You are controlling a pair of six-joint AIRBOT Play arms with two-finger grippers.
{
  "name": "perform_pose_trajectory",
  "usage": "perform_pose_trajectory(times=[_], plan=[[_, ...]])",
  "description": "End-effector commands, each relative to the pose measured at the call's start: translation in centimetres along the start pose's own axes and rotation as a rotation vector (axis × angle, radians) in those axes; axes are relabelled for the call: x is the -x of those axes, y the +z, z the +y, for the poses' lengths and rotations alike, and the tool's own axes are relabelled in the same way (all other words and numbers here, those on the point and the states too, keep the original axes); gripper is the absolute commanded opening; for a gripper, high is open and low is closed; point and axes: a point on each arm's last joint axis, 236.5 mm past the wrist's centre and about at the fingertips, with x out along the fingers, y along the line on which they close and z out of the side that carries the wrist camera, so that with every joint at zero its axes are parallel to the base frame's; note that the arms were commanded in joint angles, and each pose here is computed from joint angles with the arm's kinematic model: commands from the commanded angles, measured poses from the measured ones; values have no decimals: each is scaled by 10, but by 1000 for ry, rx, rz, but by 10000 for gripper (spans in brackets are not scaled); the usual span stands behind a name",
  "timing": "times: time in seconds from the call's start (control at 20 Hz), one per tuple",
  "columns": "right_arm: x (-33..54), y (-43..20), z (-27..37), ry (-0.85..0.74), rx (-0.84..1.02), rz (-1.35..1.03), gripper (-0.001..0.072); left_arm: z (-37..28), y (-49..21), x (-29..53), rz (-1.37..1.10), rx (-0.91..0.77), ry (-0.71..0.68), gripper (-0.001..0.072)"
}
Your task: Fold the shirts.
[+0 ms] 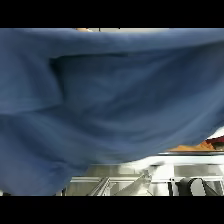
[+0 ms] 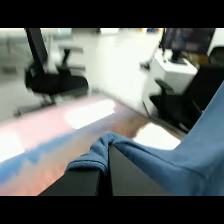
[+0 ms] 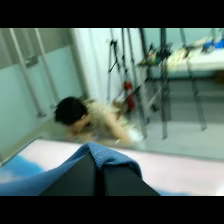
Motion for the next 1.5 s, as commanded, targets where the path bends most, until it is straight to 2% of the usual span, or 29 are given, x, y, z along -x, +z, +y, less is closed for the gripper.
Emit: perform_pose_trajectory(times=[0.0,0.3,0.45,0.6,0.75,1.0,1.2,1.45], plan=[[-33,-77,-49,78,-263,194,13,71,-97,-62,317,241,-36,26],[-104,-284,-151,-31,-632,517,13,218,-252,-144,496,617,12,26],[-134,-372,-192,-88,-741,582,13,272,-310,-161,536,733,9,26],[-151,-436,-237,-158,-837,549,13,320,-347,-179,529,777,37,26],[-168,-455,-271,-164,-884,483,13,363,-355,-194,469,750,101,26],[-205,-447,-297,-134,-870,437,12,402,-352,-202,381,719,202,26],[-208,-446,-299,-126,-845,448,13,387,-374,-199,447,755,153,24],[-186,-487,-290,-157,-767,651,13,373,-392,-186,566,729,135,15]])
